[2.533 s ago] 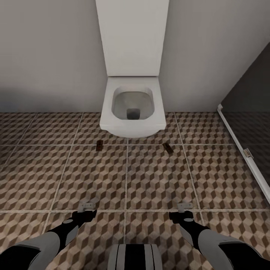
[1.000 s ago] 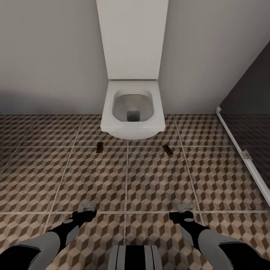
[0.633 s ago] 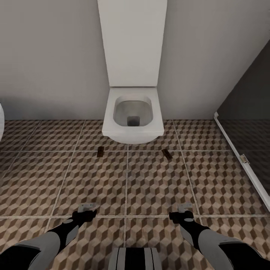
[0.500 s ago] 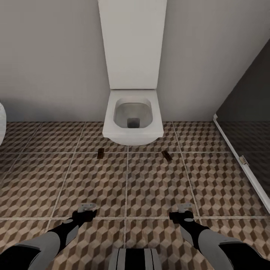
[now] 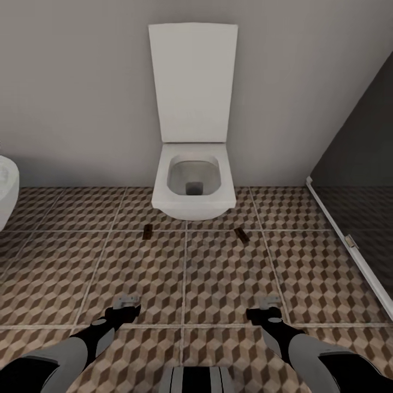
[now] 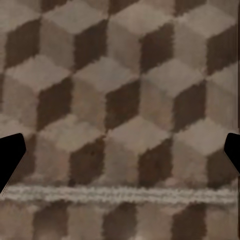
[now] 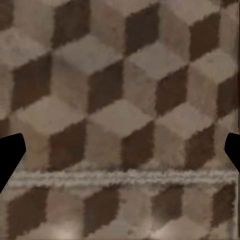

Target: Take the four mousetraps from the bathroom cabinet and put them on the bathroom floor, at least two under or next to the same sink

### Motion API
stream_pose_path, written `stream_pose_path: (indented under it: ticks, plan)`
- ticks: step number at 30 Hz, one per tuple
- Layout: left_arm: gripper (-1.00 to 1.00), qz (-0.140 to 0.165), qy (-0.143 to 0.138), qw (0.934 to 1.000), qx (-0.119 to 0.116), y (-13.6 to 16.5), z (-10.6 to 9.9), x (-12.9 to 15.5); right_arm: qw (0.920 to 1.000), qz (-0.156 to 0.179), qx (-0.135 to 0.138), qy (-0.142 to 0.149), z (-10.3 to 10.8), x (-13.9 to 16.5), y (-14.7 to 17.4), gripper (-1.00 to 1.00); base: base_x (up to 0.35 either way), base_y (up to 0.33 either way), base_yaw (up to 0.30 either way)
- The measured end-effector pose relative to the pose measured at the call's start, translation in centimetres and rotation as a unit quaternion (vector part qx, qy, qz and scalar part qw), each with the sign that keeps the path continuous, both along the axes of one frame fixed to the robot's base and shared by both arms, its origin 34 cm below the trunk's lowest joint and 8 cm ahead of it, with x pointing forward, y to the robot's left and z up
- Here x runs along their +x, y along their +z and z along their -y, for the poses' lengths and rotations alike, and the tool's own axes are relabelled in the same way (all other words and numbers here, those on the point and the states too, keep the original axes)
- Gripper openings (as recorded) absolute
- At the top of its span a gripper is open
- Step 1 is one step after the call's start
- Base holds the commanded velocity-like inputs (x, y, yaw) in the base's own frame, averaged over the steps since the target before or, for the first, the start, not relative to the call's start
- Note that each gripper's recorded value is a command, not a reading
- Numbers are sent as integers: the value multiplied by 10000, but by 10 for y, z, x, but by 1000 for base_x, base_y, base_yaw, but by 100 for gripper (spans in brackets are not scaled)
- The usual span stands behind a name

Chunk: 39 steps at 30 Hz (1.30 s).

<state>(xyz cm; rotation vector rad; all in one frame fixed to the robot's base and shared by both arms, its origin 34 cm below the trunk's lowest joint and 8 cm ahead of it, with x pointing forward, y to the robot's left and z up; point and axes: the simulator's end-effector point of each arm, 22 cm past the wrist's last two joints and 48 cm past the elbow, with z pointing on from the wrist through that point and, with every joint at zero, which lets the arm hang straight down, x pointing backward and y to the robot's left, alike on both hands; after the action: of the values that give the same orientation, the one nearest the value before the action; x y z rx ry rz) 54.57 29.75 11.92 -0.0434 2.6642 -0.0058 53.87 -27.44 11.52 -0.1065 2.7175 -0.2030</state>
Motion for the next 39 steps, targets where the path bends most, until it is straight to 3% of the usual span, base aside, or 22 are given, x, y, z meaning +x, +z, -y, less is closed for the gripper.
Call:
stream_pose_path:
  ticks: [39]
  plan:
    - [100, 796, 12, 9968, 4, 82, -1, 54, 9970, 775, 0, 33, -1, 54, 81, 100, 0, 0, 0]
